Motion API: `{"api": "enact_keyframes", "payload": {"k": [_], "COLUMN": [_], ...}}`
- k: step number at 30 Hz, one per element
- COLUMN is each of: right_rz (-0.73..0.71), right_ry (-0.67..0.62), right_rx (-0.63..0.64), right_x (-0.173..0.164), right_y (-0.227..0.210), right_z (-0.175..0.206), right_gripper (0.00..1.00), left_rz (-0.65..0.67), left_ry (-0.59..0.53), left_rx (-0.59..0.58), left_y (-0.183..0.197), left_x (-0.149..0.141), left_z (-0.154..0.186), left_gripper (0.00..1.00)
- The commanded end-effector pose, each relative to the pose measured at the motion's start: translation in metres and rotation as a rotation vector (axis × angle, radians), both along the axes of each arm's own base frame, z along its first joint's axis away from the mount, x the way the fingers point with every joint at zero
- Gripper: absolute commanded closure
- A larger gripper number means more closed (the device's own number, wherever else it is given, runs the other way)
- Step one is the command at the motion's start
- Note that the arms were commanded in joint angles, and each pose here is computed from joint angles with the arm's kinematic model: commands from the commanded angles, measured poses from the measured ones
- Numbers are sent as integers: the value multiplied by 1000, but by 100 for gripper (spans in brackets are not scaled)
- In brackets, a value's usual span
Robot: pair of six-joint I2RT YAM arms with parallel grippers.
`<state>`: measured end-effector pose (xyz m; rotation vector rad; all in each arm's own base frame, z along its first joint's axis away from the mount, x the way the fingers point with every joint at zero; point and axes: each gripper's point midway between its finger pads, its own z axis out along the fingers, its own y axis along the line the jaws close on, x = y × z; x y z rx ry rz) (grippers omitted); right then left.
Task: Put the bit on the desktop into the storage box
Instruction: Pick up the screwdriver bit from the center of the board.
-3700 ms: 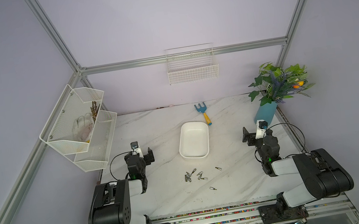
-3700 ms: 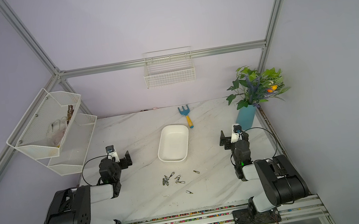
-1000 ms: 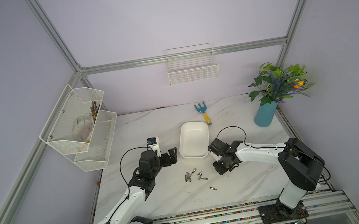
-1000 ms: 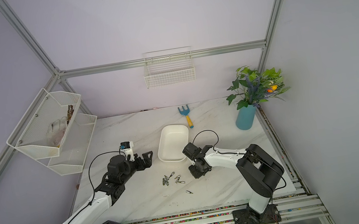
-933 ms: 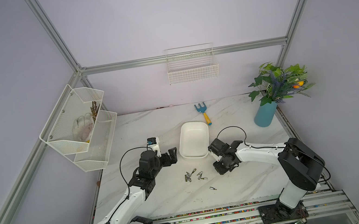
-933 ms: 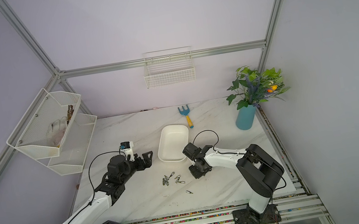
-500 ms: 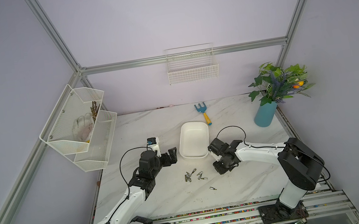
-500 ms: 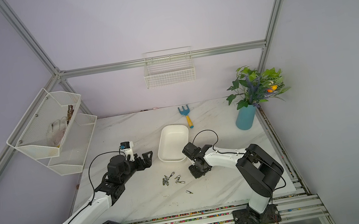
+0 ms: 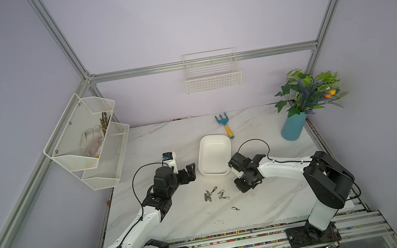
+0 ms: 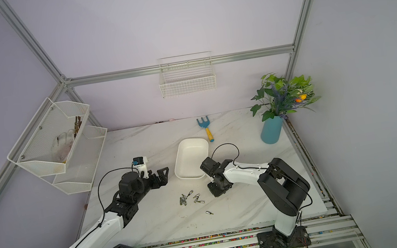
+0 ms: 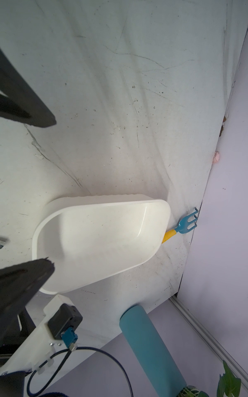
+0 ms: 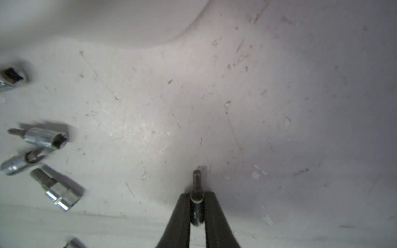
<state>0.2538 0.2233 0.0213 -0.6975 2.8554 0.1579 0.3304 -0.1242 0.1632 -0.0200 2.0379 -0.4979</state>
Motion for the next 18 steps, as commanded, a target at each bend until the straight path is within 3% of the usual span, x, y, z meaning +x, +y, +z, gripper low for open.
{"api": "enact_keyframes", "payload": {"k": [1, 9, 18], "right_rz": [-7, -18, -52], "right_ry": [18, 15, -79], "right_rx": [-40, -35, -9], "right_x": [-4, -4, 8], "right_y": [-5, -5, -7], "right_z": [-7, -2, 37], "right_gripper": [86, 89, 89], "left_rz": [2, 12, 23], "left_ry": [-46, -51, -57], "left_rx": [0, 3, 4], "left_y": [0, 2, 4], "left_x": [2, 2, 2], "left_z": [11, 12, 12], "left_gripper": [0, 0, 0]}}
